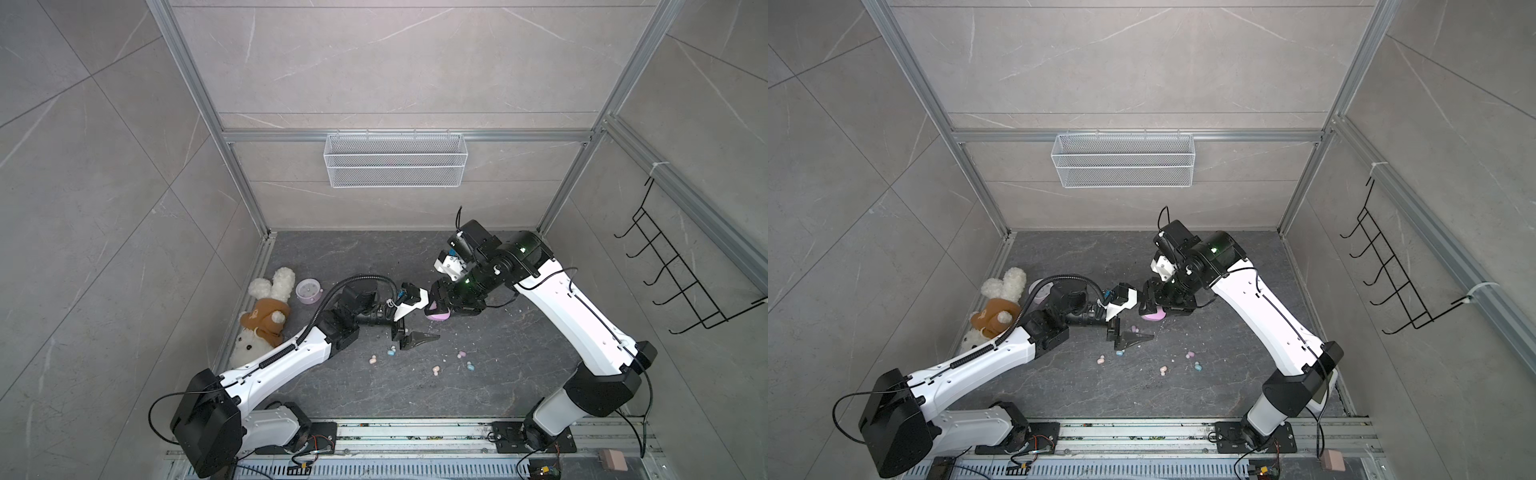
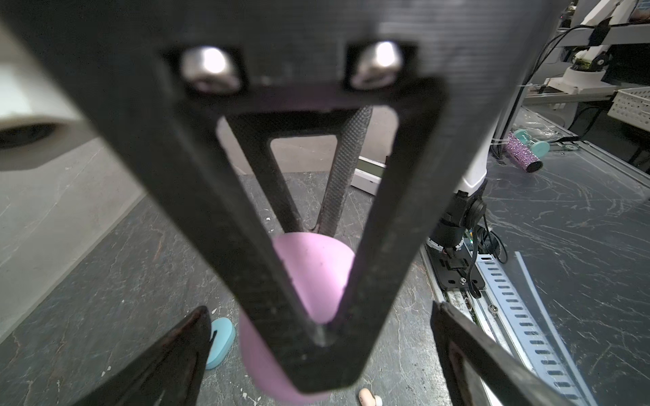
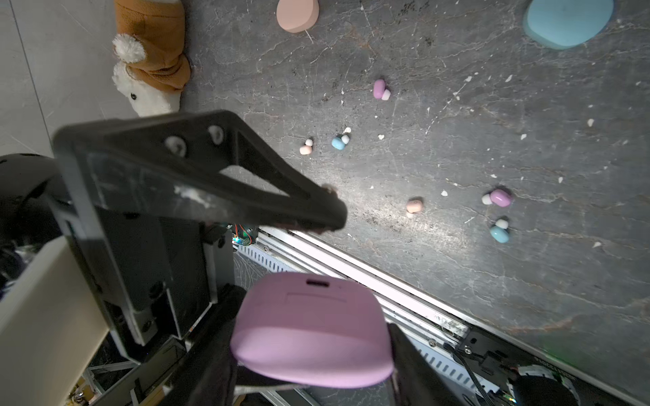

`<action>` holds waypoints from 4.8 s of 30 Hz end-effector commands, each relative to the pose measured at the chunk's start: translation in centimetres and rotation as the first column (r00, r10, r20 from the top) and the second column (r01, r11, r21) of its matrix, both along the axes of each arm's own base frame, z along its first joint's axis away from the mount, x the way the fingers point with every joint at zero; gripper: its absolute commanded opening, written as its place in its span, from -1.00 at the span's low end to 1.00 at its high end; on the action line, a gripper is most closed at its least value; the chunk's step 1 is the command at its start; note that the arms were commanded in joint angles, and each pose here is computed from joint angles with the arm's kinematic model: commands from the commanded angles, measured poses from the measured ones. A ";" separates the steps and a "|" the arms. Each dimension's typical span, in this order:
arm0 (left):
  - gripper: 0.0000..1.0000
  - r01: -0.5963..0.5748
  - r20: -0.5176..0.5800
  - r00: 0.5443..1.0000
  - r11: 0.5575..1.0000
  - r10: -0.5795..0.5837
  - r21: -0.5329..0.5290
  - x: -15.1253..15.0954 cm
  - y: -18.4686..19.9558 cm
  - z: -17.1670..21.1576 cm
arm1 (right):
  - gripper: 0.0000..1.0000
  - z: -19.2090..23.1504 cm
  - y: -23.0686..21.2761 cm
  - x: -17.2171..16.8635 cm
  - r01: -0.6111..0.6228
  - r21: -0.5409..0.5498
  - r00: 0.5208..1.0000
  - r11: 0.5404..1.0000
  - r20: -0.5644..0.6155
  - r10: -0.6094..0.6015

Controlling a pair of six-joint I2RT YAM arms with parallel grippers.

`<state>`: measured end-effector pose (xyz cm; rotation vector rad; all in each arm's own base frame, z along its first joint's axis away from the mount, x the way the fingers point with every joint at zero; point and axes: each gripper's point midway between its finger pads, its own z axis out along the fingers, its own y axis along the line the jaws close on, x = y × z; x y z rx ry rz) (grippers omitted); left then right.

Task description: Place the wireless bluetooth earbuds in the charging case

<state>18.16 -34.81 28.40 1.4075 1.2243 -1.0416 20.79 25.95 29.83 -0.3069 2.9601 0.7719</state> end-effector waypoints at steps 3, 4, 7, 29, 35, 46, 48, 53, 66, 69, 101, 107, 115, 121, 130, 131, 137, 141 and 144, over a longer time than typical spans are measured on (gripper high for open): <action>0.73 -0.005 0.046 0.999 0.999 0.007 -0.047 -0.3 0.1 1.5 | 0.02 0.3 0.9 0.0 -0.005 0.016 1.000 1.000 -0.006 0.005; 0.66 -0.005 0.048 0.999 0.999 0.007 -0.045 -0.4 0.1 1.5 | 0.02 0.3 1.0 0.0 -0.006 0.017 1.000 1.000 -0.006 0.006; 0.47 -0.004 0.051 0.999 0.999 0.006 -0.045 -0.4 0.1 1.5 | 0.02 0.2 1.1 -0.1 -0.011 0.015 1.000 1.000 -0.008 0.011; 0.06 0.016 0.072 0.997 1.000 -0.015 -0.019 -0.6 0.1 1.0 | -0.01 0.8 2.1 -0.5 -0.005 0.072 0.999 0.997 -0.035 0.007; -0.07 0.015 0.073 0.997 1.000 -0.013 -0.016 -0.5 0.1 1.2 | -0.02 0.9 2.2 -0.5 0.000 0.084 0.999 0.996 -0.037 0.004; -0.33 0.012 0.060 0.998 1.000 -0.011 -0.015 -0.5 0.0 1.4 | -0.02 0.4 2.1 -0.6 0.004 0.072 0.999 0.997 -0.049 -0.001; -0.35 0.012 0.059 0.998 1.000 -0.011 -0.019 -0.5 0.0 1.5 | -0.01 0.4 2.1 -0.6 0.008 0.070 0.999 0.997 -0.053 -0.005; -0.38 0.007 0.054 0.999 1.000 -0.005 -0.022 -0.5 0.0 1.6 | -0.01 0.3 2.1 -0.6 0.010 0.073 0.998 0.997 -0.057 -0.006; -0.15 0.015 0.070 0.997 0.998 -0.010 -0.068 -0.8 0.2 2.2 | -0.02 0.8 3.0 -0.7 0.031 0.123 0.996 0.992 -0.085 -0.021; -0.13 0.022 0.067 0.998 0.997 -0.017 -0.070 -0.9 0.2 2.2 | -0.02 1.1 3.2 -0.7 0.033 0.138 0.996 0.990 -0.088 -0.021; 0.06 0.092 0.067 0.994 0.995 -0.089 -0.033 -2.1 0.3 1.9 | -0.05 1.6 2.1 -0.7 0.029 0.117 0.995 0.993 -0.093 -0.018; 0.10 0.061 0.065 0.996 0.996 -0.057 -0.069 -1.8 0.4 2.6 | -0.06 1.0 2.4 -0.9 0.024 0.121 0.995 0.992 -0.098 -0.012; 0.07 0.064 0.065 0.996 0.996 -0.059 -0.069 -1.8 0.4 2.6 | -0.07 0.7 2.4 -1.0 0.022 0.113 0.996 0.993 -0.093 -0.012; 0.04 0.087 0.051 0.995 0.995 -0.085 -0.042 -2.1 0.3 2.0 | -0.07 1.2 2.5 -0.8 0.020 0.118 0.996 0.993 -0.087 -0.009; 0.10 0.108 0.039 0.993 0.994 -0.107 -0.027 -2.3 0.1 1.6 | -0.07 1.9 2.3 -0.9 0.012 0.116 0.997 0.993 -0.075 -0.003; 0.10 0.106 0.043 0.994 0.994 -0.104 -0.030 -2.2 0.1 1.8 | -0.07 1.7 2.2 -0.9 0.013 0.110 0.997 0.994 -0.079 -0.004; 0.10 0.091 0.059 0.994 0.995 -0.089 -0.045 -2.2 0.4 2.3 | -0.07 0.8 2.0 -1.0 0.009 0.093 0.996 0.996 -0.092 0.000; 0.09 0.089 0.055 0.995 0.995 -0.086 -0.047 -2.2 0.3 2.3 | -0.07 0.5 2.0 -1.1 0.003 0.085 0.996 0.996 -0.094 0.005; 0.02 0.085 0.051 0.995 0.995 -0.082 -0.048 -2.1 0.3 2.4 | -0.07 0.3 2.0 -1.2 0.003 0.080 0.995 0.997 -0.097 0.004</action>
